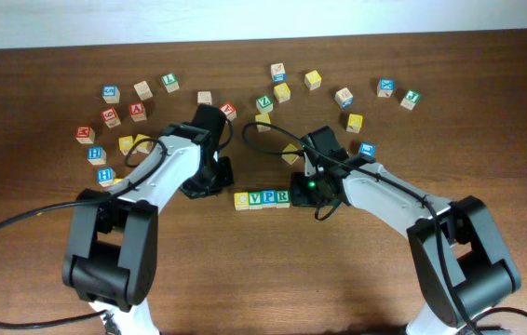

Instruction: Spell out CVPR

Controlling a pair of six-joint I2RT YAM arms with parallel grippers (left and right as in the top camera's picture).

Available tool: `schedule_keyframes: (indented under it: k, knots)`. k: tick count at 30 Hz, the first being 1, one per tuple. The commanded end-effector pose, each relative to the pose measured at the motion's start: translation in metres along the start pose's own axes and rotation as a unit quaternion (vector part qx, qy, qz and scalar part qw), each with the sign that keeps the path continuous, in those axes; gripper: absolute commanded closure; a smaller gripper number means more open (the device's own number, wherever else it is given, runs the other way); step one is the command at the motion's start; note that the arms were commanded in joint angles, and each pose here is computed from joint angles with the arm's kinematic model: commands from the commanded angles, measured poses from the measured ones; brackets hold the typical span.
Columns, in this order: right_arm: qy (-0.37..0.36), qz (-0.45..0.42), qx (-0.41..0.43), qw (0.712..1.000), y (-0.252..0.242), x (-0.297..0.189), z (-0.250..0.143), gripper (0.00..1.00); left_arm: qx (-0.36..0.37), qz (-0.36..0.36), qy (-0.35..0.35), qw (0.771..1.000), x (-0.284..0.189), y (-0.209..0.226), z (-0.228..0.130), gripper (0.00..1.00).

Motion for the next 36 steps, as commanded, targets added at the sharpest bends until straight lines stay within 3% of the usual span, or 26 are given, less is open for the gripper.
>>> schedule_keyframes:
  k: [1, 15, 24, 28, 32, 36]
  knots:
    - [0.006, -0.014, 0.019, 1.0, 0.0, 0.002, -0.001, 0.91, 0.004, -0.008, -0.004, 1.0, -0.002, -0.001, 0.005, 1.0]
    - [0.009, -0.013, 0.02, 1.0, 0.0, 0.002, -0.002, 0.91, 0.036, -0.044, -0.035, 0.998, -0.001, -0.03, 0.01, 1.0]
    - [0.013, -0.007, 0.02, 1.0, 0.001, 0.002, -0.002, 0.95, 0.03, -0.029, -0.043, 0.998, -0.003, -0.025, 0.014, 1.0]
    - [0.004, -0.014, 0.019, 1.0, 0.0, 0.002, -0.001, 0.95, -0.055, -0.024, 0.025, 0.998, -0.012, 0.034, 0.005, 1.0]
    - [0.0, -0.007, 0.013, 1.0, 0.002, 0.002, 0.001, 0.96, 0.01, -0.062, 0.061, 0.996, -0.002, 0.014, -0.011, 1.0]
    - [0.011, 0.005, 0.004, 1.0, 0.004, 0.002, -0.001, 0.96, 0.008, -0.063, 0.06, 0.996, 0.012, -0.002, -0.019, 1.0]
Point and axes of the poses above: each gripper's point midway between its finger pads, its own x axis out along the fingers, its own y axis along the line the jaws close on, z = x × y, the point moved 10 cm from there along -x, back along the fingers, and after that the axes turned 15 degrees about x, right-handed, at the moved point
